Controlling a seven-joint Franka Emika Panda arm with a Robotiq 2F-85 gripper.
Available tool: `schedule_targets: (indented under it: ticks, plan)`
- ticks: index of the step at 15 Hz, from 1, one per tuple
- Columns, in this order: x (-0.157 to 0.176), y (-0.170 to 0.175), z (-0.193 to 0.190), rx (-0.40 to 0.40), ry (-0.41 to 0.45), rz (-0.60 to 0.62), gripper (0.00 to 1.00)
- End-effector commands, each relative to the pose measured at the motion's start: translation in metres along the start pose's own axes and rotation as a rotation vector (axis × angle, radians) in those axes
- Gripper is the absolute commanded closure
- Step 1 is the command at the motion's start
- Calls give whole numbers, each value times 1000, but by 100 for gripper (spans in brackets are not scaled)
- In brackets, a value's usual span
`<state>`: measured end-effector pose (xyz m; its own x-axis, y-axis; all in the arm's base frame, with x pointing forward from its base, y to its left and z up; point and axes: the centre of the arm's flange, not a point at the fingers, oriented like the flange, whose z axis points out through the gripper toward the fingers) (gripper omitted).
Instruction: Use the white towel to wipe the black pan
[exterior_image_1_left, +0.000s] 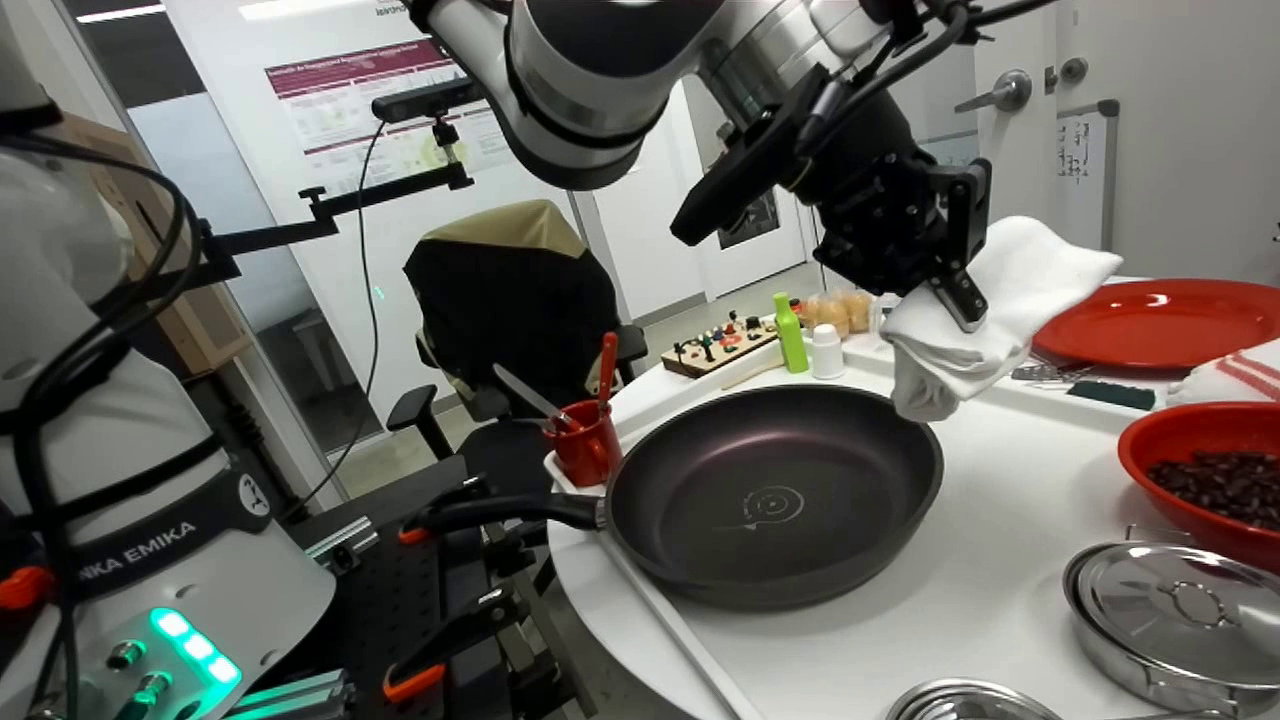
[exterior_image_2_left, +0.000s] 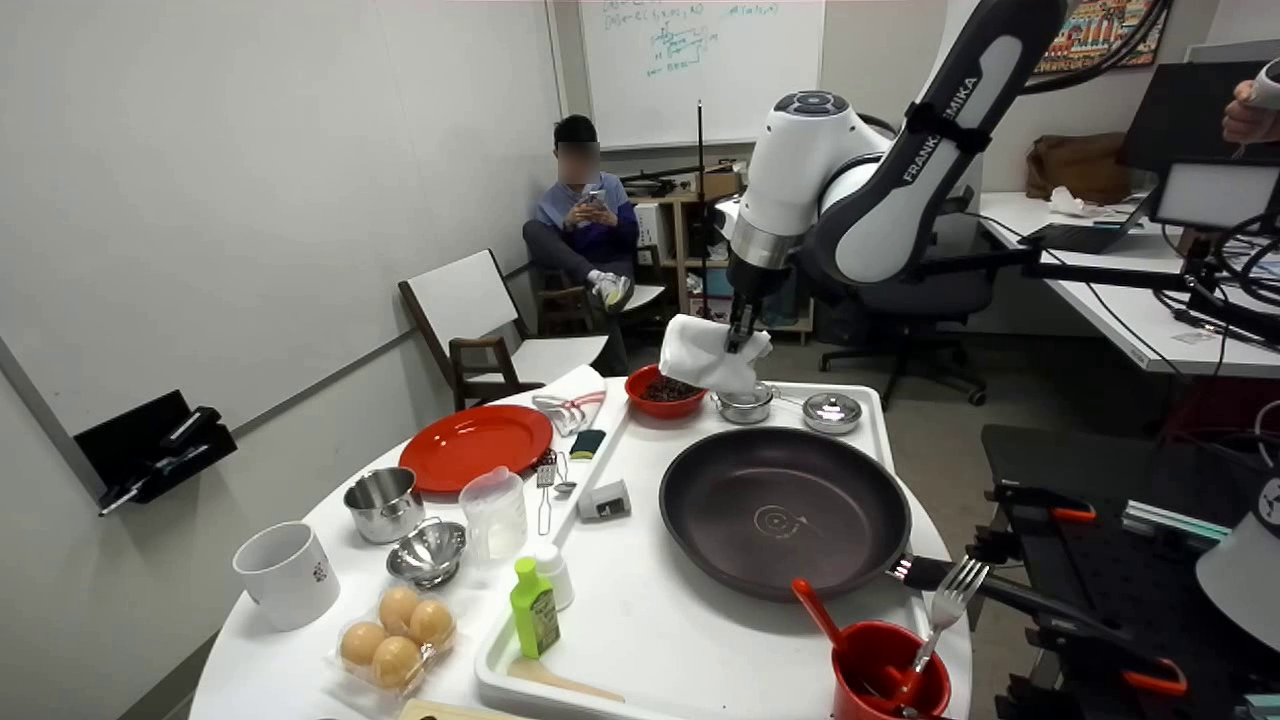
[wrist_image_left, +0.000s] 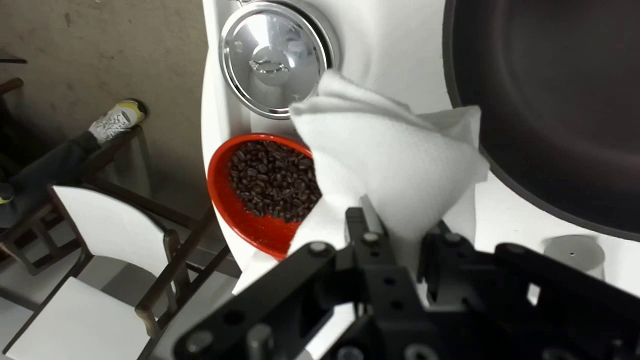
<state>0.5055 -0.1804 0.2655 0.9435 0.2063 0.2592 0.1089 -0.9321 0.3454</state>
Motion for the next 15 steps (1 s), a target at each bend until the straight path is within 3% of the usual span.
schedule_targets:
  ticks: [1,10,15]
  plan:
    - [0,10,7,-25,-26,17,91]
    - [-50,25,52,-78,-198,3,91]
    - [-70,14,75,-68,-288,-30,91]
